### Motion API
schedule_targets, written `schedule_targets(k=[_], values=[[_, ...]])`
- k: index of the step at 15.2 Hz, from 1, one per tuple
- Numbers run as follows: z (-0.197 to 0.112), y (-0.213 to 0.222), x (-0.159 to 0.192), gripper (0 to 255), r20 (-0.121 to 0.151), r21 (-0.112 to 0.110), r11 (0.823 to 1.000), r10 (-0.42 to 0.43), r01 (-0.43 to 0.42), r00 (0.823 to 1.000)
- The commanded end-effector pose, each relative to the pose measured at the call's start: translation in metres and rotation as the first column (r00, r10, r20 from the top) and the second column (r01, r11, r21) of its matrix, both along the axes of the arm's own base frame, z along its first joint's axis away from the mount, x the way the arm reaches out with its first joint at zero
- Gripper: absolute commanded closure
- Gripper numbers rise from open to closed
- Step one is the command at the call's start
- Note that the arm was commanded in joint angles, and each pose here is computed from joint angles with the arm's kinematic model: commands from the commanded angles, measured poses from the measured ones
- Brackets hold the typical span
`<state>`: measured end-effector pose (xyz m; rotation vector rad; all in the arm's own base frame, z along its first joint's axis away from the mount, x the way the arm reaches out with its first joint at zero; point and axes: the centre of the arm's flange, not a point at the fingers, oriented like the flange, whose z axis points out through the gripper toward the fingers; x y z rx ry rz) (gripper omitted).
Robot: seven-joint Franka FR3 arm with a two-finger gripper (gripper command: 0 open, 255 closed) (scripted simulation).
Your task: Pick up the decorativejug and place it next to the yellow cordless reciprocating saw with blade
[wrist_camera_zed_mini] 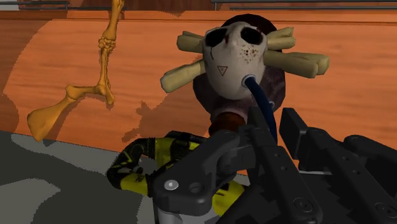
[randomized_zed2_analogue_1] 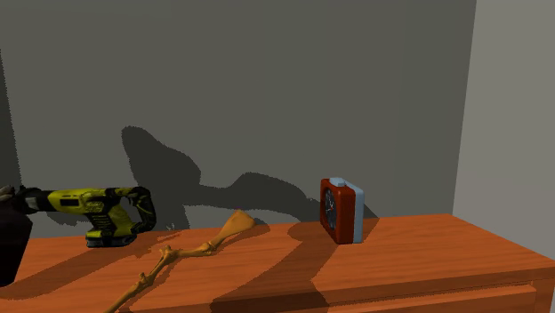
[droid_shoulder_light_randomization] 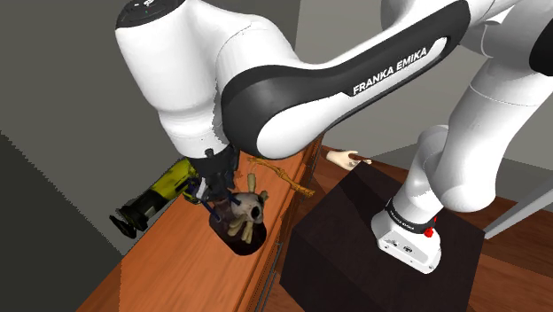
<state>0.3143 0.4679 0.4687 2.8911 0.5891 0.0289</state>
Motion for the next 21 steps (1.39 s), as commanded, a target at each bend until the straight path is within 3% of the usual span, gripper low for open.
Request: schedule_targets(k=[1, 11, 18, 19, 21], values=[[-0.009, 0.0, -0.001, 255, 0.003, 0.003, 1.0, 0.0, 0.0, 1.0], [-0.06, 0.0, -0.001, 255, 0.003, 0.003, 1.0, 0.0, 0.0, 1.0], [-0.06, 0.001, -0.001, 255, 0.003, 0.003, 1.0, 0.0, 0.0, 1.0], [-0.06, -0.001, -0.001, 0, 0.003, 0.003, 1.0, 0.0, 0.0, 1.0], [-0.059, -0.001, -0.001, 0, 0.003, 0.003, 1.0, 0.0, 0.0, 1.0]])
